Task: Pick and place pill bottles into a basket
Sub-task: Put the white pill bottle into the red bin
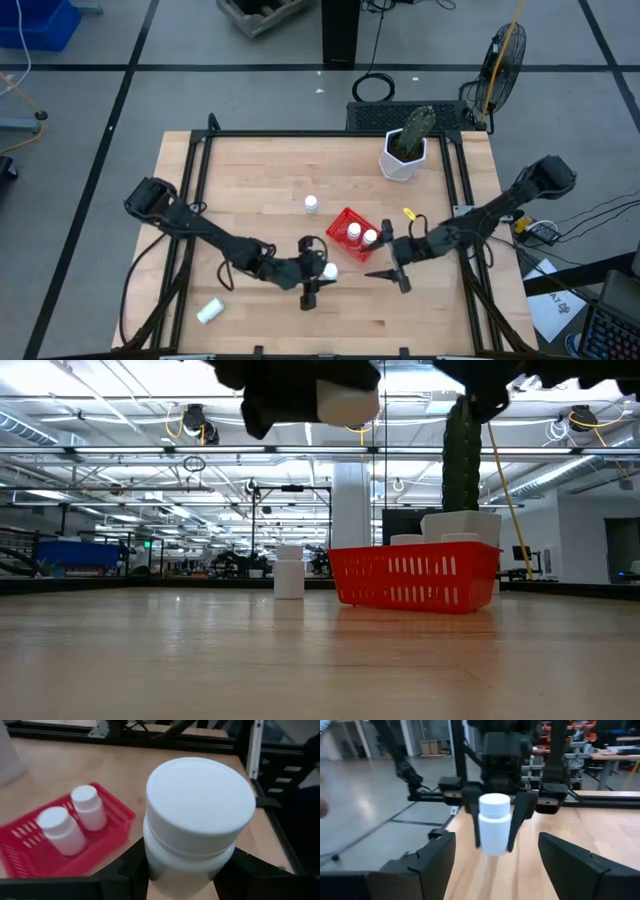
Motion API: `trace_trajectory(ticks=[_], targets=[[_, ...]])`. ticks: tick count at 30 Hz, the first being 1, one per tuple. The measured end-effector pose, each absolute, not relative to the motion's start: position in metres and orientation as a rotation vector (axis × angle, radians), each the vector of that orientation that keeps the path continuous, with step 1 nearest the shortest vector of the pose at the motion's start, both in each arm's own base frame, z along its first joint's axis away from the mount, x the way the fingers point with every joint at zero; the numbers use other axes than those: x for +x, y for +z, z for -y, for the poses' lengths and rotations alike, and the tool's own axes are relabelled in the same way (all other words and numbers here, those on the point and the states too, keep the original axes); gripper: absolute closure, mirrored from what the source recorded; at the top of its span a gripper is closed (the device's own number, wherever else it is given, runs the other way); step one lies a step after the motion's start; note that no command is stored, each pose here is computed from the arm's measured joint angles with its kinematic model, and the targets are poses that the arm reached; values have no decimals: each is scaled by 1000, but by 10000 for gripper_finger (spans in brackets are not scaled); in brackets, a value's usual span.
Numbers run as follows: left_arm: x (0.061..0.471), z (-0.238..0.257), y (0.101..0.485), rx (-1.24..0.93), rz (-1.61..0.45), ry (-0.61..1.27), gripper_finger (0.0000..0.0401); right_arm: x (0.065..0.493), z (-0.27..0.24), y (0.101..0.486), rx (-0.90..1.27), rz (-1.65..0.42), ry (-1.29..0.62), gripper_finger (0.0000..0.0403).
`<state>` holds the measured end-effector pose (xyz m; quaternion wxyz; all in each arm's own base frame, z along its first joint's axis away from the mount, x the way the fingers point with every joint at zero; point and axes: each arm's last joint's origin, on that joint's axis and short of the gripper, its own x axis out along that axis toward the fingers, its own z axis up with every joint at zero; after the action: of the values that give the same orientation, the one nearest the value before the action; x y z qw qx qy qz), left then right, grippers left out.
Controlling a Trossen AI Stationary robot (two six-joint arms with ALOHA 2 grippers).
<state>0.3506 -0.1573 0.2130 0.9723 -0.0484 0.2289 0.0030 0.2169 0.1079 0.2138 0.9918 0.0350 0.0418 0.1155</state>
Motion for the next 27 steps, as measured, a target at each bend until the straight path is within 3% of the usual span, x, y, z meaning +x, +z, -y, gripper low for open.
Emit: trace_trajectory(ticks=[10,27], targets=[[360,139,220,-90,-567,50,231,256,-103,220,11,-166,149,135],[359,133,216,-95,-613,64,231,302,-95,217,74,-232,223,138]])
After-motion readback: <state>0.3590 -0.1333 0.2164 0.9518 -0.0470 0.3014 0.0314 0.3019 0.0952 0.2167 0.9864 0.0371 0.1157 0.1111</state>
